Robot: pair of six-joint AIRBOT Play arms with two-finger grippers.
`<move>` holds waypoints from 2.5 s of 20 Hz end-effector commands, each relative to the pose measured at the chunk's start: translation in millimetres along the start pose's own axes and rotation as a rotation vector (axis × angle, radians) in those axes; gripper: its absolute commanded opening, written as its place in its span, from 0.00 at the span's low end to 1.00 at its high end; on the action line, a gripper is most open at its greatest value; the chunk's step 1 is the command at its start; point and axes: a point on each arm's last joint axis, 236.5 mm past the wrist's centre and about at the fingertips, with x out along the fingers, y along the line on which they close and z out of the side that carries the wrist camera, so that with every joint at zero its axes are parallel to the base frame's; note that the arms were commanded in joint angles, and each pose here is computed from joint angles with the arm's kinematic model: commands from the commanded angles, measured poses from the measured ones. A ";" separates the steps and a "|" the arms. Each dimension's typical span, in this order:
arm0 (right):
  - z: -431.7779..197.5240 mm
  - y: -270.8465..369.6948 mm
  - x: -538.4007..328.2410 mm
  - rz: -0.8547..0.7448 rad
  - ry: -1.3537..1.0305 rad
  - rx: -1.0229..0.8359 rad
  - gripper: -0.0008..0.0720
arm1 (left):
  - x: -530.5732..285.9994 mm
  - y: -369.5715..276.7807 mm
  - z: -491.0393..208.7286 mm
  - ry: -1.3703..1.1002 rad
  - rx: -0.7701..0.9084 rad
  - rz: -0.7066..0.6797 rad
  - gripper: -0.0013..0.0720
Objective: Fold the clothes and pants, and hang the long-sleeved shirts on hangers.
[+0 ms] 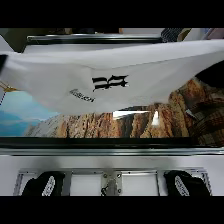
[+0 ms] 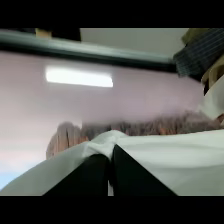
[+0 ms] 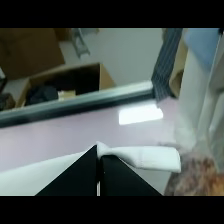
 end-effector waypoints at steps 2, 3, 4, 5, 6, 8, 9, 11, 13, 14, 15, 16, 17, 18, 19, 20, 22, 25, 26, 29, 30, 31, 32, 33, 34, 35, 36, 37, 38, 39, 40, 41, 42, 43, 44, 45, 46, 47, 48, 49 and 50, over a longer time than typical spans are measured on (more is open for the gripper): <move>60.0 25.0 -89.0 0.012 -0.204 -0.073 0.02 | -97.5 -57.4 50.1 -0.242 0.078 -0.041 0.03; 60.8 26.3 -93.8 0.014 -0.210 -0.075 0.02 | -100.9 -59.8 52.6 -0.251 0.074 -0.045 0.03; 58.2 26.2 -94.1 0.013 -0.199 -0.074 0.02 | -97.7 -58.4 51.9 -0.239 0.069 -0.044 0.03; 52.8 24.9 -90.6 0.011 -0.174 -0.071 0.02 | -87.2 -52.9 47.1 -0.202 0.052 -0.039 0.03; 44.5 22.3 -82.8 0.006 -0.135 -0.068 0.02 | -69.8 -44.0 38.8 -0.140 0.032 -0.033 0.03; 17.2 12.2 -53.8 -0.011 -0.006 -0.056 0.02 | -23.7 -18.9 16.3 0.012 -0.017 -0.014 0.03; -2.0 5.0 -34.0 -0.023 0.079 -0.047 0.02 | 3.4 -2.7 1.9 0.085 -0.053 -0.002 0.03; -49.9 -13.8 12.7 -0.051 0.278 -0.022 0.02 | 61.2 34.7 -40.9 0.244 -0.142 0.027 0.03; -108.4 -35.3 64.2 -0.079 0.488 0.009 0.02 | 115.9 71.5 -102.7 0.433 -0.244 0.054 0.03; -138.9 -42.6 89.5 -0.081 0.581 0.015 0.02 | 140.2 86.5 -133.4 0.511 -0.266 0.065 0.03; -174.3 -48.8 117.1 -0.077 0.675 0.013 0.02 | 165.5 100.8 -165.4 0.582 -0.288 0.073 0.03; -213.1 -52.9 141.5 -0.071 0.770 0.014 0.02 | 187.9 110.5 -192.7 0.631 -0.290 0.072 0.03; -249.4 -55.3 162.1 -0.068 0.849 0.021 0.02 | 210.0 120.2 -220.5 0.680 -0.290 0.072 0.03; -286.0 -57.9 181.8 -0.067 0.915 0.027 0.02 | 229.3 126.0 -243.3 0.722 -0.285 0.067 0.03; -319.2 -58.7 197.5 -0.064 0.969 0.034 0.02 | 247.1 130.4 -265.0 0.772 -0.293 0.062 0.03; -345.0 -58.3 210.1 -0.065 1.000 0.040 0.02 | 262.7 135.8 -280.2 0.805 -0.292 0.058 0.03; -380.4 -59.7 234.1 -0.076 1.007 0.061 0.02 | 292.1 151.1 -301.7 0.840 -0.306 0.062 0.03; -394.3 -65.7 260.8 -0.116 0.940 0.139 0.02 | 319.4 173.1 -315.8 0.851 -0.319 0.077 0.03; -393.0 -66.7 264.4 -0.116 0.924 0.139 0.02 | 323.7 180.0 -316.5 0.850 -0.326 0.082 0.03; -384.4 -66.2 263.7 -0.115 0.906 0.134 0.02 | 321.4 196.7 -315.6 0.866 -0.345 0.095 0.03; -382.8 -67.0 260.5 -0.118 0.913 0.126 0.02 | 316.9 200.9 -316.0 0.877 -0.342 0.092 0.03; -383.4 -67.7 256.2 -0.123 0.926 0.114 0.02 | 310.2 202.9 -318.8 0.904 -0.326 0.078 0.03; -386.3 -69.5 251.0 -0.131 0.940 0.108 0.02 | 303.6 204.6 -322.8 0.931 -0.313 0.065 0.03; -389.9 -69.6 245.3 -0.135 0.950 0.108 0.02 | 298.6 204.8 -326.7 0.945 -0.315 0.057 0.03; -395.2 -71.1 237.7 -0.141 0.966 0.105 0.02 | 293.2 206.0 -331.1 0.954 -0.321 0.062 0.03; -400.6 -73.6 230.5 -0.152 0.979 0.098 0.02 | 287.7 205.3 -336.6 0.957 -0.322 0.067 0.03; -406.1 -75.3 222.7 -0.159 0.991 0.092 0.02 | 281.8 207.2 -341.1 0.949 -0.323 0.079 0.03; -412.2 -77.3 214.8 -0.165 1.004 0.088 0.02 | 275.3 209.5 -345.9 0.939 -0.330 0.096 0.03; -418.2 -78.0 206.8 -0.169 1.020 0.082 0.02 | 269.0 212.8 -350.5 0.928 -0.339 0.116 0.03; -425.5 -78.6 198.2 -0.173 1.041 0.080 0.02 | 262.7 215.3 -355.6 0.921 -0.348 0.133 0.03; -432.9 -77.4 191.0 -0.173 1.061 0.076 0.02 | 256.8 218.4 -361.7 0.916 -0.359 0.150 0.03; -441.9 -76.8 183.5 -0.174 1.084 0.073 0.02 | 249.9 219.6 -369.7 0.926 -0.370 0.160 0.03; -449.8 -77.0 176.9 -0.177 1.104 0.074 0.02 | 242.6 217.9 -379.3 0.948 -0.370 0.155 0.03; -458.4 -76.4 170.2 -0.182 1.126 0.076 0.02 | 236.9 216.2 -388.0 0.968 -0.373 0.153 0.03; -465.0 -74.9 165.3 -0.181 1.144 0.074 0.02 | 231.9 214.8 -396.9 0.990 -0.382 0.153 0.03; -471.1 -71.9 160.8 -0.176 1.161 0.068 0.02 | 227.4 213.1 -404.9 1.009 -0.392 0.153 0.03; -475.9 -68.2 156.9 -0.170 1.176 0.062 0.02 | 223.6 212.2 -411.4 1.024 -0.399 0.155 0.03; -480.1 -64.2 152.9 -0.164 1.193 0.056 0.02 | 220.0 211.3 -417.3 1.038 -0.407 0.156 0.03; -482.8 -61.0 149.7 -0.159 1.206 0.051 0.02 | 217.2 210.9 -420.9 1.050 -0.410 0.156 0.03; -484.7 -58.2 146.4 -0.155 1.221 0.049 0.02 | 215.0 211.0 -422.6 1.059 -0.407 0.157 0.03; -485.7 -56.3 142.9 -0.153 1.236 0.047 0.03 | 213.6 210.5 -422.8 1.064 -0.412 0.154 0.03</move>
